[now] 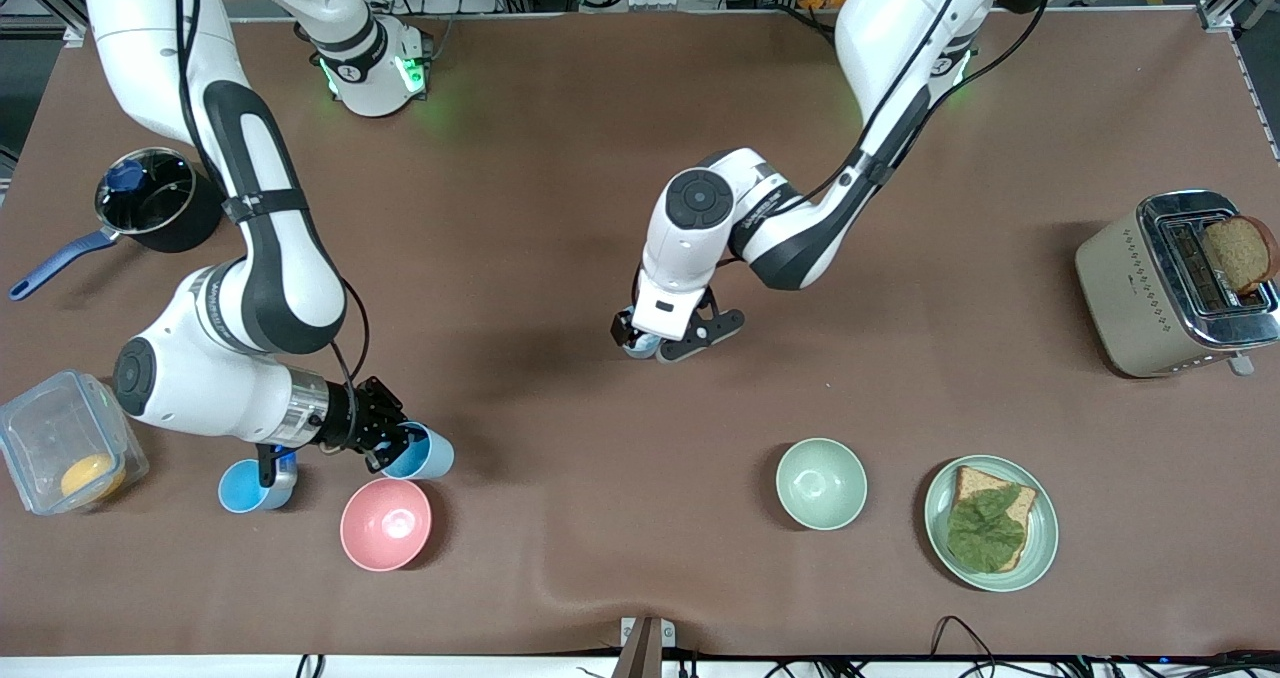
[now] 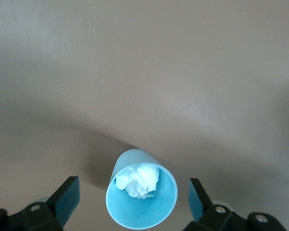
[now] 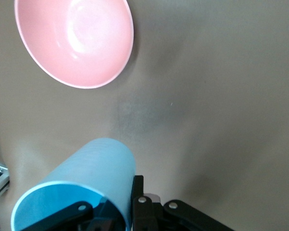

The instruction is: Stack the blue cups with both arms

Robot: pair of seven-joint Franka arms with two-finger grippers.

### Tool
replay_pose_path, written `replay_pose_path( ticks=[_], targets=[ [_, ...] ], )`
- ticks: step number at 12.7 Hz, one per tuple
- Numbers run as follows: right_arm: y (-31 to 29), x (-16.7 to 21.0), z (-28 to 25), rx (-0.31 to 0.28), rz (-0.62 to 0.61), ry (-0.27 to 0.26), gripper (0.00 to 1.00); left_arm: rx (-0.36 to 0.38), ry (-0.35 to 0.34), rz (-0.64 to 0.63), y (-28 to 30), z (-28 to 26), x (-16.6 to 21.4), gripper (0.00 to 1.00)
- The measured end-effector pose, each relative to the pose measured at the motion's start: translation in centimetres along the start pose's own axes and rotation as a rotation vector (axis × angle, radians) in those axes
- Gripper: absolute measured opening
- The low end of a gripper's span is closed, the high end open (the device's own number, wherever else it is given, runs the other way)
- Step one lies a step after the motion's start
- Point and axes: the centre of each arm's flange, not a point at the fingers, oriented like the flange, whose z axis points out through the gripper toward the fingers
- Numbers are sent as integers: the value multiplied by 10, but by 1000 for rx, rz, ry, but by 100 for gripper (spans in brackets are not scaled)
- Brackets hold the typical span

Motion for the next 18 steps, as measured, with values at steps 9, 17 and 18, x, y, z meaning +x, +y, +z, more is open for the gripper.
replay_pose_path(
  ticks=[9, 17, 18],
  targets=[
    [48, -148, -28, -158, -665, 24, 4, -55, 167, 39, -65, -140, 163, 100],
    [61, -343, 120, -305, -1030, 155, 4, 122, 90, 351, -178, -182, 268, 100],
    [59, -345, 127, -308, -1027, 159, 4, 137, 80, 400, -189, -187, 278, 100]
  ],
)
